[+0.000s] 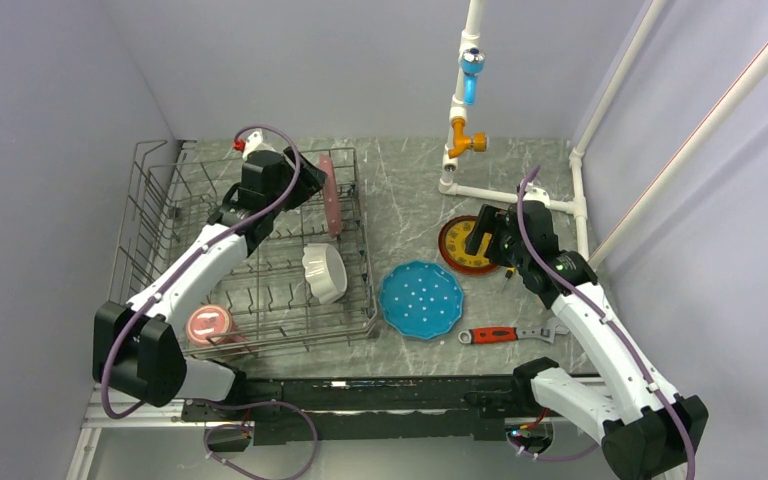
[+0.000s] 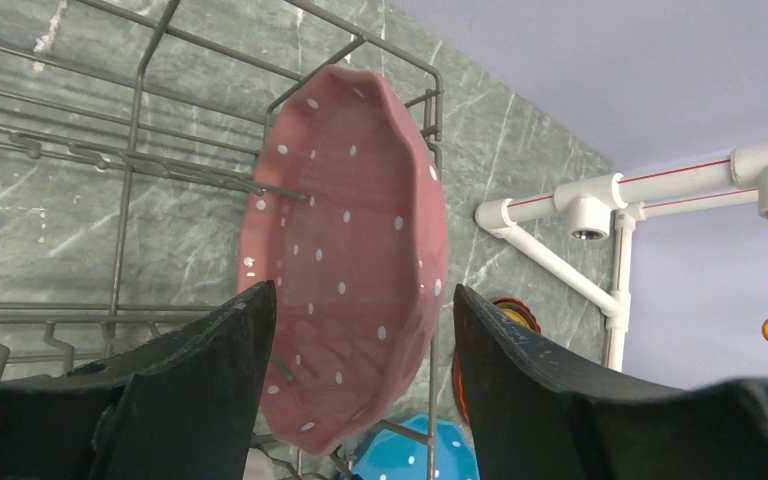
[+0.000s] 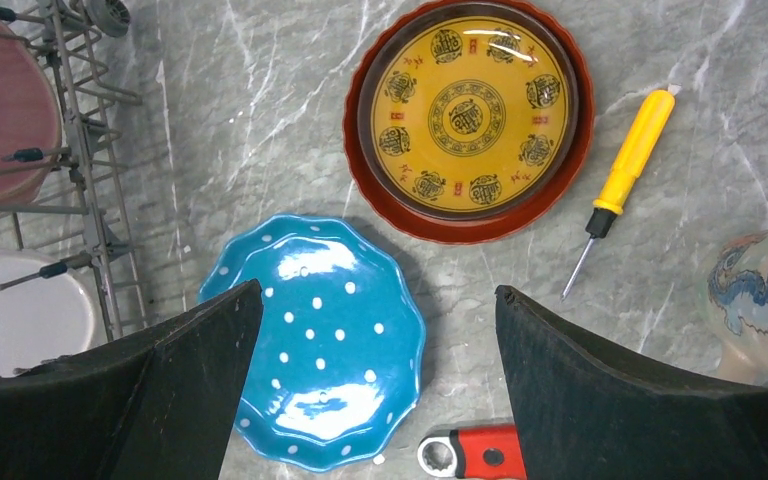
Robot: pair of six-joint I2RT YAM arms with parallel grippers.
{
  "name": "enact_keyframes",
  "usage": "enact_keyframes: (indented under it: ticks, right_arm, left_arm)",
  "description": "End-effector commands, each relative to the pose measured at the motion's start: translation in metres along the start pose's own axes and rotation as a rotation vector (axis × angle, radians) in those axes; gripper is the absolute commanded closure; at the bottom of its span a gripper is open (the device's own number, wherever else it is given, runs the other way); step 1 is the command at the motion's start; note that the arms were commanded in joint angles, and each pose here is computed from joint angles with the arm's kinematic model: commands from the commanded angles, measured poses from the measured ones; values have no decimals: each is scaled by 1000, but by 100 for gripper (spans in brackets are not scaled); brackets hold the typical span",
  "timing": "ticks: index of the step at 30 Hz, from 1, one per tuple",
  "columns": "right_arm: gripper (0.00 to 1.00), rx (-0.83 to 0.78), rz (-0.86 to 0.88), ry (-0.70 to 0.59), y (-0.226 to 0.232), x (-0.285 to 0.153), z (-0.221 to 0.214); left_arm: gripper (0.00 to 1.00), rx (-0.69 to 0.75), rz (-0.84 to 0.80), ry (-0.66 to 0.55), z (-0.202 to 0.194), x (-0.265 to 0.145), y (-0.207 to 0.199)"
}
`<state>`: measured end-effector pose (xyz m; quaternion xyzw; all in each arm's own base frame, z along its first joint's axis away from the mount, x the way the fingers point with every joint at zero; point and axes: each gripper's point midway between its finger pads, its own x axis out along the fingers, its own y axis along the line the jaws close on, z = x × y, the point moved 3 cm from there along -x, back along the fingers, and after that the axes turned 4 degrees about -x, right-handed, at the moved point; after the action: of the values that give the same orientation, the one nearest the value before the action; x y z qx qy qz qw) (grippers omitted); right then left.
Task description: Load the mixed dishes into the dish rack
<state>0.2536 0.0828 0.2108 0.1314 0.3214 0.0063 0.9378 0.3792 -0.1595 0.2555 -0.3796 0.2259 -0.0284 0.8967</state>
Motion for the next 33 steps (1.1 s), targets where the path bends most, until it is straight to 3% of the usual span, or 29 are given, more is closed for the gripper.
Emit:
enact_keyframes:
  ticks: [1, 5, 7, 10, 12, 19, 25, 29, 31, 33]
  right_arm:
    - [12, 5, 33, -32, 5, -2, 6]
    - [12, 1, 35, -38, 5, -2, 6]
    - [12, 3, 34, -33, 4, -1, 4]
    - [12, 7, 38, -18, 6, 0, 3]
    - [12, 5, 42, -23, 6, 1, 2]
    - [12, 4, 45, -15, 6, 6, -1]
    - [12, -4, 49, 18, 7, 13, -8]
    - [12, -3, 51, 42, 9, 17, -10]
    - [12, -5, 63, 57, 10, 20, -15]
    - [12, 1, 66, 80, 10, 24, -21]
  left_arm:
    - [28, 17, -5, -78, 18, -9, -3]
    - [23, 41, -10, -81, 17, -9, 0]
    - [25, 51, -32, -55, 13, -7, -3]
    - [43, 64, -76, -3, 3, -3, -9]
    - [47, 58, -82, 18, -4, 0, -7]
    - [33, 178, -127, 53, -27, -10, -14]
    - [17, 254, -286, 97, -32, -23, -37]
    - [14, 275, -285, 150, -38, -27, -36]
    - [3, 284, -275, 136, -37, -31, -31]
    - [1, 294, -249, 117, -35, -35, -24]
